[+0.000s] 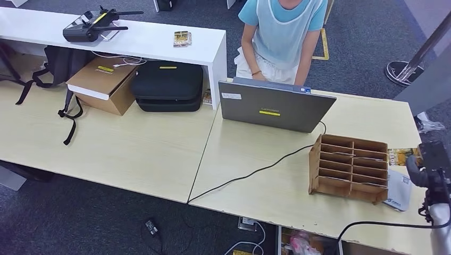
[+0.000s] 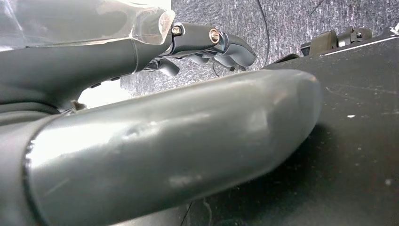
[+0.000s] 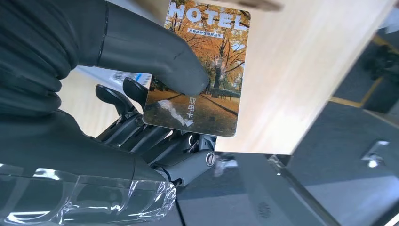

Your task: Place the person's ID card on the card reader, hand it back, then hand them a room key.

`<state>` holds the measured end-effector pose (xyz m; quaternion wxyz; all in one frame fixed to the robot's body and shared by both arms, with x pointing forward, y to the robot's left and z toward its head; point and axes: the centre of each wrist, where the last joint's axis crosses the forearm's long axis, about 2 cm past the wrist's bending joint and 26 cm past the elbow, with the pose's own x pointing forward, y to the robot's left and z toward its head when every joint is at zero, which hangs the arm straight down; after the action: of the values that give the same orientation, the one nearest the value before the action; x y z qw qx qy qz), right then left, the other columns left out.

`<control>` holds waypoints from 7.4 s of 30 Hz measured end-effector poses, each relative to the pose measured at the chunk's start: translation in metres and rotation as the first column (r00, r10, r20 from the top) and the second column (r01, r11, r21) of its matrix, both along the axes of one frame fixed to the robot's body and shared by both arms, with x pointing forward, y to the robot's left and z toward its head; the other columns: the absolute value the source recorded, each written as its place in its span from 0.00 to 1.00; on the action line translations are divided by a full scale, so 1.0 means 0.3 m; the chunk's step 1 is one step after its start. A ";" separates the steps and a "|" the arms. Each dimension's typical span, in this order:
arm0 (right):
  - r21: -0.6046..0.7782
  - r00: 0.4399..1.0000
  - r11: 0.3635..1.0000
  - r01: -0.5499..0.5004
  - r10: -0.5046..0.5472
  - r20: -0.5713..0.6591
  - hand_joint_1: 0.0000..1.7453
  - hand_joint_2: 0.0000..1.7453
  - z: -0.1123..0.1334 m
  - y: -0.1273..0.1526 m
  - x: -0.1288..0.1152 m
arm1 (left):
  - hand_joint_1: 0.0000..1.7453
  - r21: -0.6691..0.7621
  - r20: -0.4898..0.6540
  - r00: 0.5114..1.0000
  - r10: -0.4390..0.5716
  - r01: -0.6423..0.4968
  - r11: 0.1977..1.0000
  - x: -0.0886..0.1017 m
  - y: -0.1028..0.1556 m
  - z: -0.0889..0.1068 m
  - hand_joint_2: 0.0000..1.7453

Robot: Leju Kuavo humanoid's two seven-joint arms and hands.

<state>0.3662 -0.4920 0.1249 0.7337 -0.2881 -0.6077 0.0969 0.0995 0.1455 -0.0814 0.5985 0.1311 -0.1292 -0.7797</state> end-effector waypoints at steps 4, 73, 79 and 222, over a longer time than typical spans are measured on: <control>-0.010 0.995 0.999 -0.035 0.035 0.089 1.00 1.00 0.081 0.062 0.081 | 0.00 0.001 0.001 1.000 -0.003 0.003 1.000 0.000 0.000 0.000 0.00; -0.792 0.859 0.584 -0.177 0.484 0.165 0.00 1.00 0.813 0.912 0.473 | 0.00 -0.004 -0.006 1.000 0.015 -0.015 1.000 -0.009 -0.001 -0.002 0.00; -0.580 0.823 0.782 -0.229 0.474 0.314 0.00 1.00 0.701 0.586 0.404 | 0.00 -0.021 -0.024 0.996 0.081 -0.081 0.996 -0.024 0.002 -0.006 0.00; -0.788 0.951 0.533 -0.308 0.186 -0.246 0.00 1.00 -0.081 0.472 -0.329 | 0.00 -0.080 -0.073 0.916 0.394 -0.399 0.913 -0.055 0.014 -0.015 0.00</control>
<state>0.2677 -0.3505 0.1006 0.5339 -0.4982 -0.4780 0.4882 0.0831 0.1498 -0.0858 0.7530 0.1048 -0.1197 -0.6385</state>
